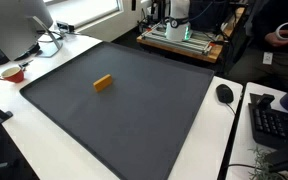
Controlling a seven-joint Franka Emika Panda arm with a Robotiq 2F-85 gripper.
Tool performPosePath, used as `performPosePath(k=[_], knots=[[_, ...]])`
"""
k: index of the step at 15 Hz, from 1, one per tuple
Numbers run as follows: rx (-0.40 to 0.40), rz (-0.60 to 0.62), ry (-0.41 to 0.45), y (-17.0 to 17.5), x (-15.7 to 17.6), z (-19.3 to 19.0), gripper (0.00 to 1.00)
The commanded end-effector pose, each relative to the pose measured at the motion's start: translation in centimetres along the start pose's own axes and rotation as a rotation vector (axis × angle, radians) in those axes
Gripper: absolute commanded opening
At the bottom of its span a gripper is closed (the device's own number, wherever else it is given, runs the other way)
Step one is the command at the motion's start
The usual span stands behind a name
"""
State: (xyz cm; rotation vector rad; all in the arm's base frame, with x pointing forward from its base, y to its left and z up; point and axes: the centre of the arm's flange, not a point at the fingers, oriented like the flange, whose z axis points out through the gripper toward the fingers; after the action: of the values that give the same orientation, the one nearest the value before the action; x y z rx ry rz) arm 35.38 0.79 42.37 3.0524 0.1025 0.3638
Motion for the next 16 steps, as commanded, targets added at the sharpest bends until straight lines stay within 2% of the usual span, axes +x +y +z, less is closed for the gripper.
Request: performPosePath(k=[1, 8, 11, 14, 16], knots=[[0.0, 0.0, 0.0, 0.0, 0.0, 0.0, 1.0], [0.0, 0.0, 0.0, 0.0, 0.0, 0.0, 1.0], [0.009, 0.143, 0.046, -0.6, 1.5, 2.1, 1.0], [0.006, 0.3, 0.129, -0.9, 3.0, 4.4, 1.0], [-0.026, 0.366, 0.179, -1.1, 3.8, 6.1, 1.0]])
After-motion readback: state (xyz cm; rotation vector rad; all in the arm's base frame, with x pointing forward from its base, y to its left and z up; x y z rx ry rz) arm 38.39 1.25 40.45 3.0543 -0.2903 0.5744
